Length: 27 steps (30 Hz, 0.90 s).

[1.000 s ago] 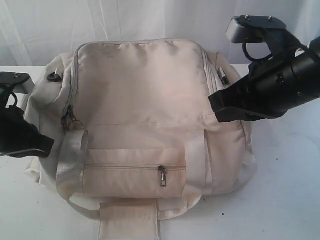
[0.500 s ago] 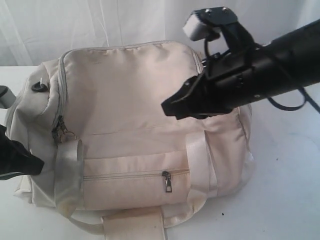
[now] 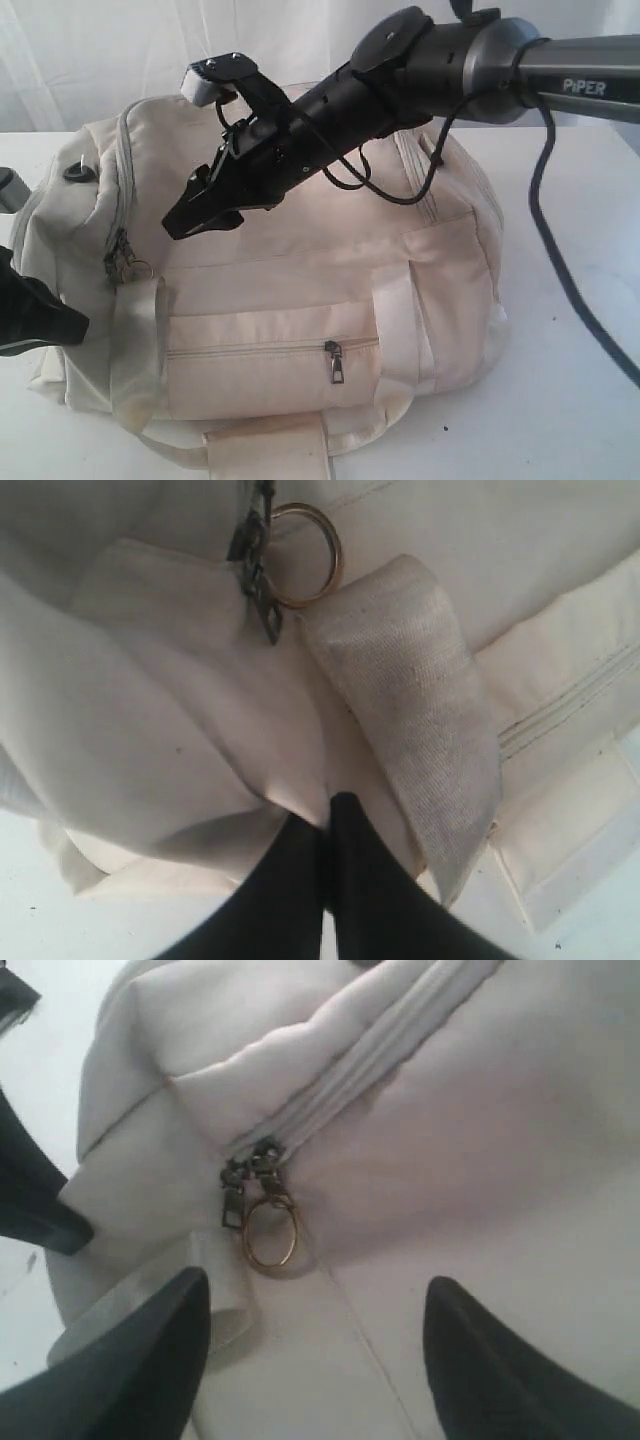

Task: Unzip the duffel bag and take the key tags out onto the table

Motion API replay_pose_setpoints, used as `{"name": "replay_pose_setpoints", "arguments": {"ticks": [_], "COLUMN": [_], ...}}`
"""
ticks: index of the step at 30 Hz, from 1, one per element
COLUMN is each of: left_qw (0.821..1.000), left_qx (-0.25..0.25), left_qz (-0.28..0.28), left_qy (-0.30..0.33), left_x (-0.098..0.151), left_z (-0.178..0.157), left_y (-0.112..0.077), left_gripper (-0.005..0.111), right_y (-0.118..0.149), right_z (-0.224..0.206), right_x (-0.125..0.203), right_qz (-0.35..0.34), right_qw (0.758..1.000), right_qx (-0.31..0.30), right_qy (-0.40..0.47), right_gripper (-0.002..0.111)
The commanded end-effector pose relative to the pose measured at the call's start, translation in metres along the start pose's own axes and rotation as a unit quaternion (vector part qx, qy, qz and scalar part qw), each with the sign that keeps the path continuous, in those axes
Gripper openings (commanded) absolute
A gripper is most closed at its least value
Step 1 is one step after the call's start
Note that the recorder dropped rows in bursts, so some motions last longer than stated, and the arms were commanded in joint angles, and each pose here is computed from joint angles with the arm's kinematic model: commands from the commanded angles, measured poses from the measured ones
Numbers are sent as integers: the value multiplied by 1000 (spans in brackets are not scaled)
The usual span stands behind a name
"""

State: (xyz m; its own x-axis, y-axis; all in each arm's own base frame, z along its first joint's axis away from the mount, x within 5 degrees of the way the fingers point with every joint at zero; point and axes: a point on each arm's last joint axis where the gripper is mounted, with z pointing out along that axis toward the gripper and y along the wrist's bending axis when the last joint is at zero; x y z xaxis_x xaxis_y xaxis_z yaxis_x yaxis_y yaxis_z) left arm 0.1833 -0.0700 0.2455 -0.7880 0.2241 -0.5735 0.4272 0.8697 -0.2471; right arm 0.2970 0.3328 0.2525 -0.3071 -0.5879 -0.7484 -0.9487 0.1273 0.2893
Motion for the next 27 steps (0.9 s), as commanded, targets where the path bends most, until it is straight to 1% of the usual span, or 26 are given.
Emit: {"name": "replay_pose_setpoints", "arguments": {"ticks": [1, 3, 10, 15, 18, 20, 21, 27], "left_qw": [1000, 1000, 1000, 1000, 1000, 1000, 1000, 1000], "left_qx": [6, 7, 7, 5, 5, 5, 5, 5], "left_qz": [-6, -7, -7, -7, -7, -7, -7, -7], "left_qy": [-9, -9, -9, -12, -12, -12, -12, -12], "left_x": [1, 1, 1, 0, 0, 0, 0, 0], "left_z": [-2, -2, -2, -2, -2, -2, -2, -2], "left_y": [-3, -3, -3, -3, -2, -2, -2, -2], "left_gripper": [1, 1, 1, 1, 1, 1, 1, 1], "right_y": [0, 1, -3, 3, 9, 9, 9, 8], "right_z": [23, 39, 67, 80, 85, 85, 85, 82], "right_x": [-1, 2, 12, 16, 14, 14, 14, 12], "right_qz": [-31, -31, -16, -20, -32, -32, -32, -32], "right_qw": [999, 999, 1000, 999, 999, 999, 999, 999], "right_qx": [-8, -16, -15, -27, -24, -24, -24, -20], "right_qy": [-2, 8, 15, 22, 19, 18, 18, 17], "right_gripper": [60, 60, 60, 57, 52, 45, 39, -1]}}
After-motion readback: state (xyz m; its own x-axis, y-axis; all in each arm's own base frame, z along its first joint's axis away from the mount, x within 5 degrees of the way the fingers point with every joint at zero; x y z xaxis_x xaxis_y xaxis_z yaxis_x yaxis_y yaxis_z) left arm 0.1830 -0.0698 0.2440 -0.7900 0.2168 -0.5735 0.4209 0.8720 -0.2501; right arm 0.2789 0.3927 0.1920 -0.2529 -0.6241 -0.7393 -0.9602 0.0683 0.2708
